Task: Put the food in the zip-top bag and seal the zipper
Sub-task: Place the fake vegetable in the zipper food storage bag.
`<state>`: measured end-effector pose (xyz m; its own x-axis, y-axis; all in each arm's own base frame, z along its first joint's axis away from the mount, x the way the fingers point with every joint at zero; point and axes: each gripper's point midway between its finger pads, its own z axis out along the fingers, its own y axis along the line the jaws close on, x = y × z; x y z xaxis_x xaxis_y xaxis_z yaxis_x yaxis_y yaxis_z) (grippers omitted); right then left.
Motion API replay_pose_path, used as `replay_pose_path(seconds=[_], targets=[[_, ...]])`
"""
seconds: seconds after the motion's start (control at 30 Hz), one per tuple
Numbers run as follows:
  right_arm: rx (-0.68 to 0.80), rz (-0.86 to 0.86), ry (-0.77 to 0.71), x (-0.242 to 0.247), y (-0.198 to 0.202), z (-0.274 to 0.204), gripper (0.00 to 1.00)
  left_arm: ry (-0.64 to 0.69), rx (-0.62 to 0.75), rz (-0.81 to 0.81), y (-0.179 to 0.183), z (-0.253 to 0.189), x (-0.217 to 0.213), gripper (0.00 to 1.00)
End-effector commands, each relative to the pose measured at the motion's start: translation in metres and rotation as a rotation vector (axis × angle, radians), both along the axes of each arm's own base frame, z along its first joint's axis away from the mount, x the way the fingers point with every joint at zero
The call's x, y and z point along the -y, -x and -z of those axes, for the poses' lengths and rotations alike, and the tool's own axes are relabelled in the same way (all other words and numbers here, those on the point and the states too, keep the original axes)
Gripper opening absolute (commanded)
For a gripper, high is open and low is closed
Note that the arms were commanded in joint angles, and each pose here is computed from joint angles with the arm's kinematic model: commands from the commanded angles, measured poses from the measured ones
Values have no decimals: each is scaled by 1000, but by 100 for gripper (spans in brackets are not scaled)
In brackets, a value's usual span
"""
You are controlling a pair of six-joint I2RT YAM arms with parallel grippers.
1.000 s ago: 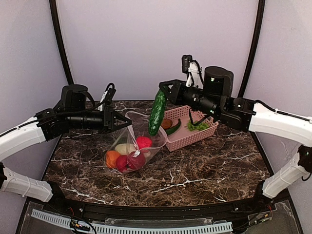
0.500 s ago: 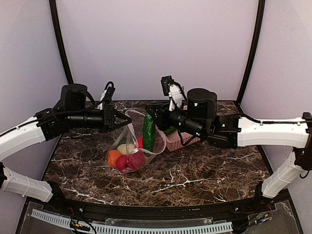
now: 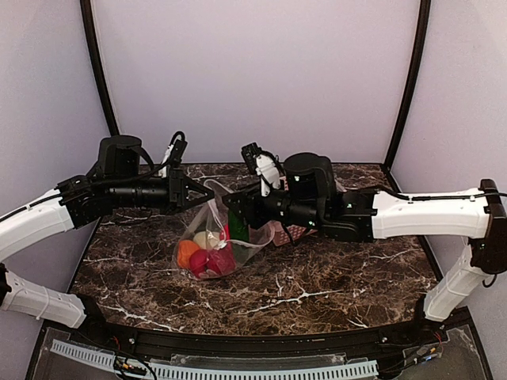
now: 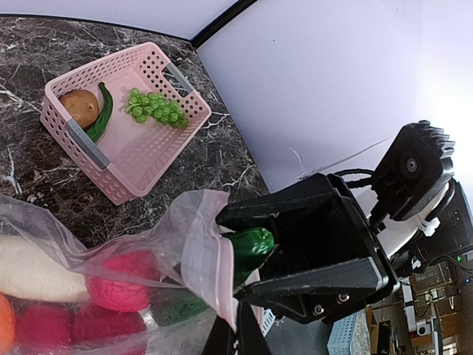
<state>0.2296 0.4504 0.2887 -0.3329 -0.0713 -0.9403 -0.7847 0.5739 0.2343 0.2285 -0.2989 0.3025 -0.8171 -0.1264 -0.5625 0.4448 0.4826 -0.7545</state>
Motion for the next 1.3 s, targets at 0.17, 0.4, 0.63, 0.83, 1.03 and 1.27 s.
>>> replay_pose_path(seconds=[0.17,0.4,0.63,0.83,1.03,1.27], targets=[[15,-46,1,-7,9,-17,64,52,69,11,0,-25,2,1],[12,35,0,19,6,-31,75,41,79,1,1,-25,-2,1],[-96,165,56,55,3,-18,78,40,78,-5,1,-24,-3,1],[-182,215,102,79,10,-5,78,44,71,-6,1,-21,-3,1],[-303,219,152,88,6,20,73,46,65,-8,2,-19,-4,1],[-344,170,148,77,5,22,63,40,62,-14,2,-17,-5,1]])
